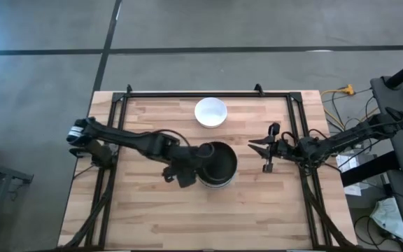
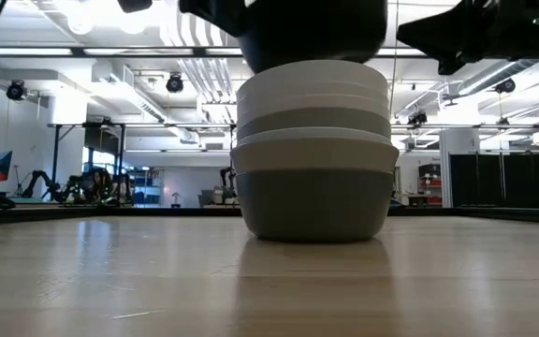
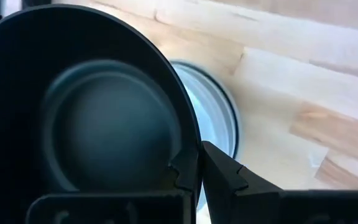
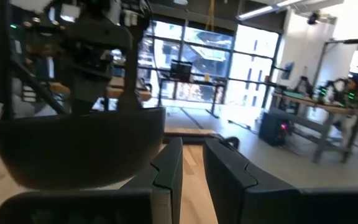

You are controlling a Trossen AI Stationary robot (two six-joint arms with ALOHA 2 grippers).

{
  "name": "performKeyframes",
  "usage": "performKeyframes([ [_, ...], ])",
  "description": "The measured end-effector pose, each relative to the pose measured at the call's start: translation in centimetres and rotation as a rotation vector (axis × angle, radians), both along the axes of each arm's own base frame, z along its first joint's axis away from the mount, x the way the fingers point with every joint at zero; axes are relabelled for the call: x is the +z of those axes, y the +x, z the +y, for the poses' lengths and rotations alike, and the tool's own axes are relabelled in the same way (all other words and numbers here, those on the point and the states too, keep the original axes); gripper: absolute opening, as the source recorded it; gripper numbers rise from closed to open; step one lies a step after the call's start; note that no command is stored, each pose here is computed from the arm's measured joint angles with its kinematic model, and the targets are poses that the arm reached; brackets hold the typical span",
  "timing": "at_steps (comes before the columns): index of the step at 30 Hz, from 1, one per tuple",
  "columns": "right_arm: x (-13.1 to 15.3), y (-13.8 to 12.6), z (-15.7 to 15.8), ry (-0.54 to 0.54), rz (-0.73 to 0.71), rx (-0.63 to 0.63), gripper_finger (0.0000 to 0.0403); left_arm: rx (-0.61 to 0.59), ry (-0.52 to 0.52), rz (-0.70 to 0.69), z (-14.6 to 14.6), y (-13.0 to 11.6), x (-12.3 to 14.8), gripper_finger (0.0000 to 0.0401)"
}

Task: Nest bowls inside each other
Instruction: Stack the black bowl on top of the white bowl

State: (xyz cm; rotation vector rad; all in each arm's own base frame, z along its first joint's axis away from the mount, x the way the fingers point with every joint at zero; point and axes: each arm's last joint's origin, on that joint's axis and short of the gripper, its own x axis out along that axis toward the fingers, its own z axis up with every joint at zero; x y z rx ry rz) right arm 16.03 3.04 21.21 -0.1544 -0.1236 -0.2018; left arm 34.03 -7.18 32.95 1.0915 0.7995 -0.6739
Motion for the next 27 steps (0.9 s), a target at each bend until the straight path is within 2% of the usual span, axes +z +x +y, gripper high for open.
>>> performKeyframes([
  [4,-0.1,-0.2,-0.1,-0.001,0.019,-0.028,0.0059,-0.022,-0.007,0.036,1.0,0.8,0.3,0.0],
  [13,-0.1,-0.4,-0.2,-0.005,0.033,-0.032,0.0059,-0.058,-0.14,0.055,3.7,1.6,1.8,0.0],
  [27,-0.1,-0.4,-0.2,-0.004,0.036,-0.047,0.0059,-0.071,-0.166,0.155,4.3,2.3,-0.1,0.0],
])
